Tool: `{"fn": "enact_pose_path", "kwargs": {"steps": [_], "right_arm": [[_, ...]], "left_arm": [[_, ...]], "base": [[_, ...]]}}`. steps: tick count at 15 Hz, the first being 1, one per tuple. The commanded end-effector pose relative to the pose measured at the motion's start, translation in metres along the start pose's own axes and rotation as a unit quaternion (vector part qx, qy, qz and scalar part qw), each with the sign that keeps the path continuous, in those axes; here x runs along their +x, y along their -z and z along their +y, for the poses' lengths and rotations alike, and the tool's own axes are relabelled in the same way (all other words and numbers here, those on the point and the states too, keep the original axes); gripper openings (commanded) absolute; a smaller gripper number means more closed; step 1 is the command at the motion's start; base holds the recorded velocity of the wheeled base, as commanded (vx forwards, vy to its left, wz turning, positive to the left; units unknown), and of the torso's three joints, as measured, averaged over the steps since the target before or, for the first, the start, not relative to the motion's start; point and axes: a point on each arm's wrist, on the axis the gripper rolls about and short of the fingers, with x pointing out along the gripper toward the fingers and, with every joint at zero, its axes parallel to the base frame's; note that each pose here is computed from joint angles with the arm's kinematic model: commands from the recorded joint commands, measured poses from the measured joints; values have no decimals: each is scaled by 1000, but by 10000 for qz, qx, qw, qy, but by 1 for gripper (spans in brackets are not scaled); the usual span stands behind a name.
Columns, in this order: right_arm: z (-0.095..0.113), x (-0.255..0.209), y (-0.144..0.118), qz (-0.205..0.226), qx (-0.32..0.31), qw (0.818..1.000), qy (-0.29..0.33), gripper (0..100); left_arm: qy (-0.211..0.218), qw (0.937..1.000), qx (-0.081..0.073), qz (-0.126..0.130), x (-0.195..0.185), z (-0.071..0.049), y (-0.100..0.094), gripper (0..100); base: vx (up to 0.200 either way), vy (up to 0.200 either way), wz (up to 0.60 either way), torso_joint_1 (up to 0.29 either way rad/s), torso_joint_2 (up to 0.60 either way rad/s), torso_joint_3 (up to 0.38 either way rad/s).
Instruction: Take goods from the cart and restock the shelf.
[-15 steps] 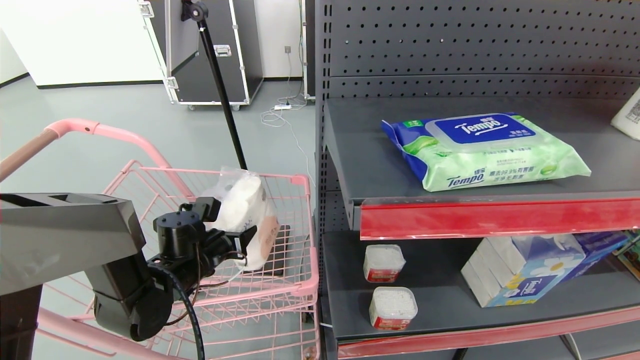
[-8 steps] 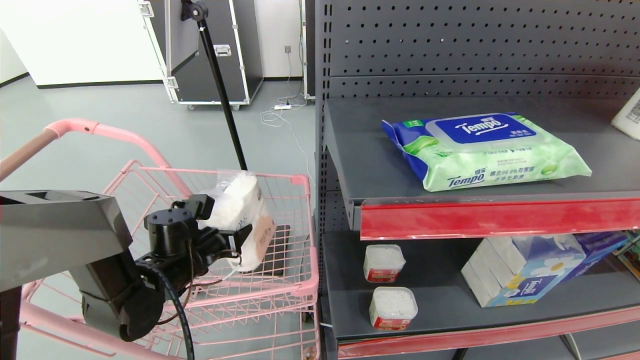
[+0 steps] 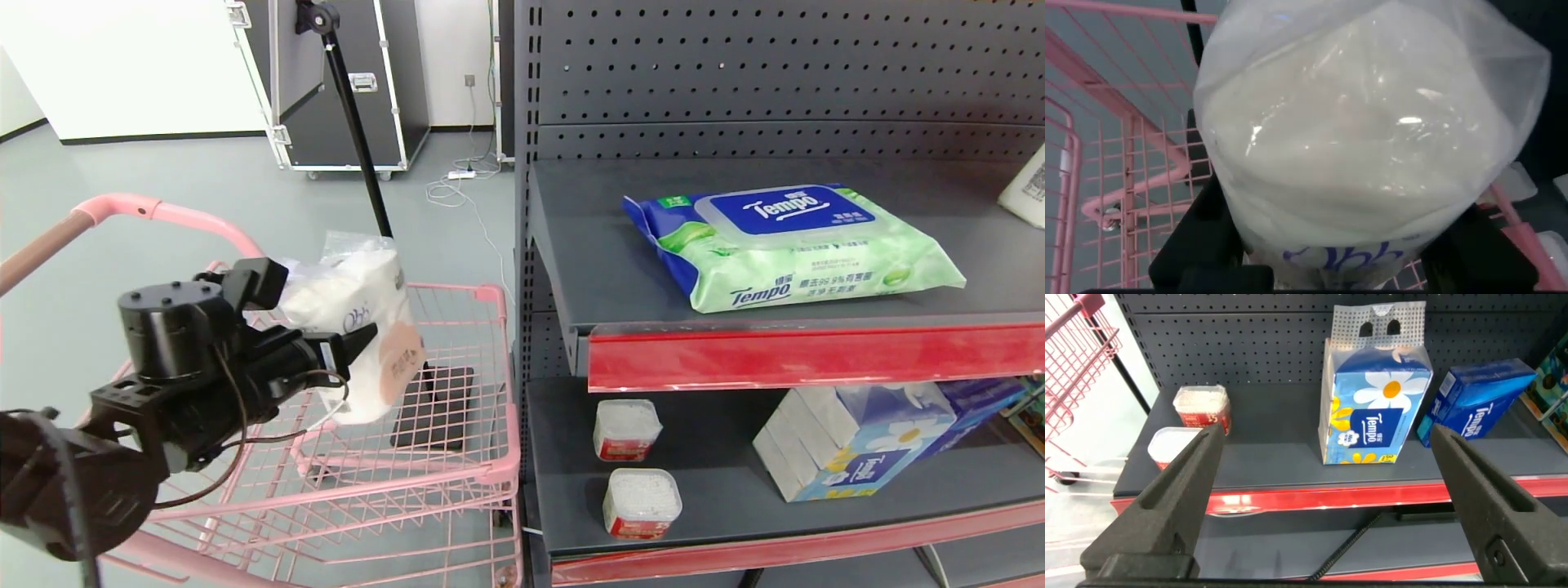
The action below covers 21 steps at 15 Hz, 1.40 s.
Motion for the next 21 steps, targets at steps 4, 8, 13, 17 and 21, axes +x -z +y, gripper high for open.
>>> {"fn": "enact_pose_path", "kwargs": {"steps": [4,8,13,17,21], "right_arm": [[0,0,0,0,8,10000,-9,100],[0,0,0,0,15,10000,-9,100],[0,0,0,0,15,10000,-9,100],[0,0,0,0,8,10000,-9,100],[0,0,0,0,8,10000,-1,100]], "left_arm": [[-111,9956,-2,-934,-123,-7,-65,0],[-141,9926,17,-1209,-198,-13,-64,0],[-122,9928,26,-1190,-286,-17,-21,0],[-110,9914,35,-1304,-320,-16,8,0],[-107,9911,44,-1326,-322,-16,11,0]], "base": [[0,0,0,0,0,0],[0,0,0,0,0,0],[0,0,0,0,0,0],[0,0,0,0,0,0],[0,0,0,65,-254,-180]]}}
